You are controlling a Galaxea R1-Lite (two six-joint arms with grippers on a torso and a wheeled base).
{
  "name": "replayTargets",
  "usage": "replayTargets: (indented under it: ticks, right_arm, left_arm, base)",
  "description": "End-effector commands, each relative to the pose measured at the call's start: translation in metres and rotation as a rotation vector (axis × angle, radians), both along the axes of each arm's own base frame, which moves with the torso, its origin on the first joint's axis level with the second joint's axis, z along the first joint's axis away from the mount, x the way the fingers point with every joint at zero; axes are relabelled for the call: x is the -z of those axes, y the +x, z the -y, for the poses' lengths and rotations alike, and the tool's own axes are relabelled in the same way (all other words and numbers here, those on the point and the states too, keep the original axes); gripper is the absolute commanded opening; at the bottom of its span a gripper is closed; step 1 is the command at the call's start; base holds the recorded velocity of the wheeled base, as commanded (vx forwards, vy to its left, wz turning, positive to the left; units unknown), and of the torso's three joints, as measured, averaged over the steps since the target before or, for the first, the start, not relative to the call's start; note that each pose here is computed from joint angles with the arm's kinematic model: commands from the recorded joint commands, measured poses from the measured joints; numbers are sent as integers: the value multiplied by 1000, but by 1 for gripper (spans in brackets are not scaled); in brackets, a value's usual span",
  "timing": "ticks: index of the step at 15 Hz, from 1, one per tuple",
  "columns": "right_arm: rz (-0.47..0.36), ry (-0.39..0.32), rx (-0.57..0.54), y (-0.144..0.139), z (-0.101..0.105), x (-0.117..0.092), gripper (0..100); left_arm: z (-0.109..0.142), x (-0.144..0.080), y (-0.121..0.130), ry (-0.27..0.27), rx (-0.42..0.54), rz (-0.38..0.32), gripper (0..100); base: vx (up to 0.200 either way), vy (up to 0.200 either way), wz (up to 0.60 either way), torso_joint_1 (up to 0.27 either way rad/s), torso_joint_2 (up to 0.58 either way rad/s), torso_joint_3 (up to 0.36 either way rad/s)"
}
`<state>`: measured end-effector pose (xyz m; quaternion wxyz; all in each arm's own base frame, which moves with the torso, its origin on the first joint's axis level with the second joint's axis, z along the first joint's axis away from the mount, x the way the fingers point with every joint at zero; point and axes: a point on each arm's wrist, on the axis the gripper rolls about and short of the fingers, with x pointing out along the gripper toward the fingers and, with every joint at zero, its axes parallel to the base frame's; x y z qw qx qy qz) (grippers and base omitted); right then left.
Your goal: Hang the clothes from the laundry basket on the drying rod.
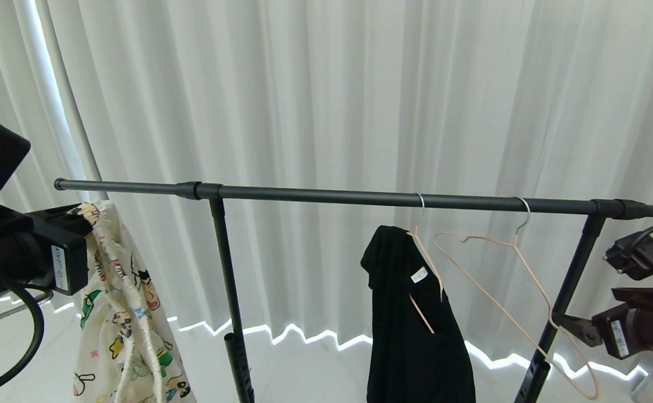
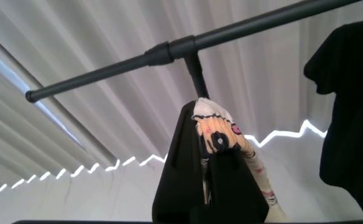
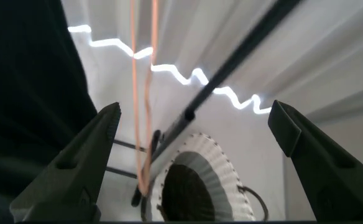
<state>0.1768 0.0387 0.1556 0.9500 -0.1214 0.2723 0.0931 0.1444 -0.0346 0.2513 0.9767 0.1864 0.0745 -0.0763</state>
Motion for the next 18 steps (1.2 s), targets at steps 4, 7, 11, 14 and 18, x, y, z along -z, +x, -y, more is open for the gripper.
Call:
replayTargets:
  ticks: [4,7,11,14,18]
  right_arm:
    - [-108,26,-73,51,3,43,100]
    - [-107,47,-85,66,18,48,100]
    - [-112,88,-170,76,25,51,100]
    - [-116,118,-194,90,27,54,100]
    - [-143,141,-240,86,22,60,100]
  left_arm:
    - [0,-5,0,-13,22,42,0]
    - [0,-5,0,-16,25,45,0]
    - [0,-6,0,-17,26,49,0]
    - [0,-7,-1,-16,26,53,0]
    - [0,-7,0,-15,26,50,0]
  base:
    - [0,0,0,0,0,0]
    - [0,0,0,0,0,0]
    - [0,0,0,0,0,0]
    - [0,0,0,0,0,0]
    - [0,0,0,0,0,0]
